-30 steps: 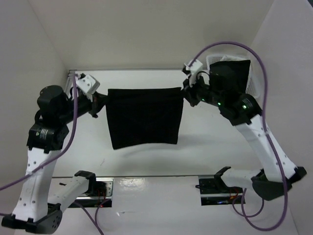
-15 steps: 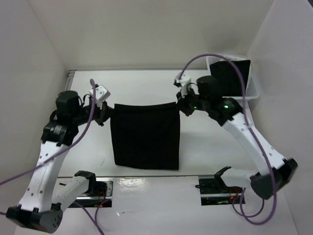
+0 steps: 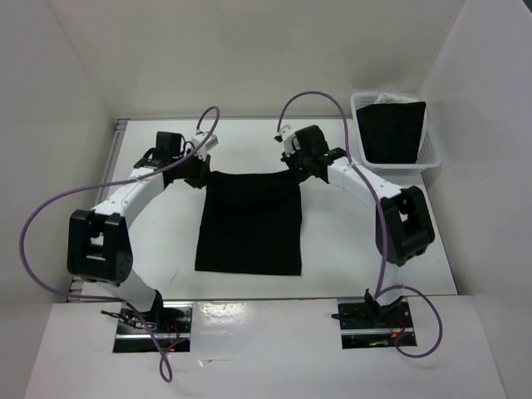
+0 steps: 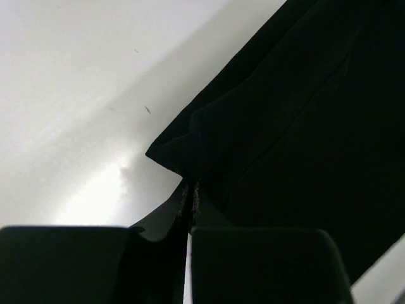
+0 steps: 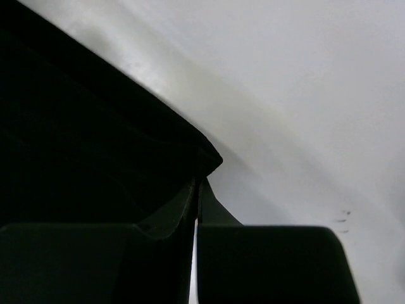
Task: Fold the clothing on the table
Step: Flatten the skirt out
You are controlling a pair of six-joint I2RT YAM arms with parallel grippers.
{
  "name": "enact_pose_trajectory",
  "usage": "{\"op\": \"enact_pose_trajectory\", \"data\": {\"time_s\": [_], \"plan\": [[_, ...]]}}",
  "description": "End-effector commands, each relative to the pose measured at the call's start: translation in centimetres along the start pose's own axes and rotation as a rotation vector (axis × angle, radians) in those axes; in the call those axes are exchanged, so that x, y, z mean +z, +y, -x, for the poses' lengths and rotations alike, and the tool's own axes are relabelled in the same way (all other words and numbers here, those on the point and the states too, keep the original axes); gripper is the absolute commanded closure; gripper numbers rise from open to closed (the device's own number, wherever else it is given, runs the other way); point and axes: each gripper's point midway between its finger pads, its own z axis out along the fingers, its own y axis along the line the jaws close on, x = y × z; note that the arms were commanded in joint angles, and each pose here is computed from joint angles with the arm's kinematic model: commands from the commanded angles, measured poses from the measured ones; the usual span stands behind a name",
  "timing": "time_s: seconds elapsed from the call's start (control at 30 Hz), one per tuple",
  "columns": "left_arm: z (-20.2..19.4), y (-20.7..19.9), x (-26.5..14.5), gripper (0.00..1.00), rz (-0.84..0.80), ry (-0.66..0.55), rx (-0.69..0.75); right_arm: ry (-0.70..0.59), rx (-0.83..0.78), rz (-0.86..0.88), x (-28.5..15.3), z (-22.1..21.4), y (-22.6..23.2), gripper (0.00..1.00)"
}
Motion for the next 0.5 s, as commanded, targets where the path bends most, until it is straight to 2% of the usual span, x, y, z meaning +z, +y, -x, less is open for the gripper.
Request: {"op": "enact_pose_trajectory", "data": {"time_s": [0.0, 0.03, 0.2, 0.23, 0.27, 0.3, 0.33, 0.37, 0.47], "plan": [[4.3, 3.0, 1.1, 1.0, 0.064, -0.096, 0.075, -0.157, -0.005, -0.13, 0.5, 5.8, -5.4, 1.0], [5.3, 4.0, 1.2, 1.0, 0.077, -0.11, 0.087, -0.125, -0.002, -0.121, 2.2, 5.0, -5.4, 1.0], [5.0, 7.7, 5.2, 1.0, 0.08, -0.065, 0.036, -0.116, 0.015, -0.163, 5.5, 5.7, -8.5, 1.0], [5.2, 8.0, 5.6, 1.0, 0.08, -0.065, 0.036, -0.092, 0.025, -0.166, 6.8, 4.8, -9.2, 0.93], [5.4, 8.4, 6.0, 0.97, 0.08, -0.065, 0.036, -0.077, 0.027, -0.172, 7.2, 4.6, -9.4, 0.83], [5.5, 9.7, 6.6, 0.91, 0.101, -0.057, 0.027, -0.093, 0.031, -0.184, 7.3, 5.3, -10.2, 0.74], [5.5, 10.2, 7.0, 0.81, 0.111, -0.054, 0.016, -0.057, 0.035, -0.194, 8.5, 4.3, -10.4, 0.62], [5.6, 10.9, 7.1, 0.69, 0.119, -0.056, 0.011, -0.054, 0.036, -0.203, 8.9, 4.3, -10.7, 0.57], [6.1, 13.4, 7.6, 0.48, 0.165, -0.063, -0.029, -0.061, 0.079, -0.251, 9.9, 4.6, -12.9, 0.52]]}}
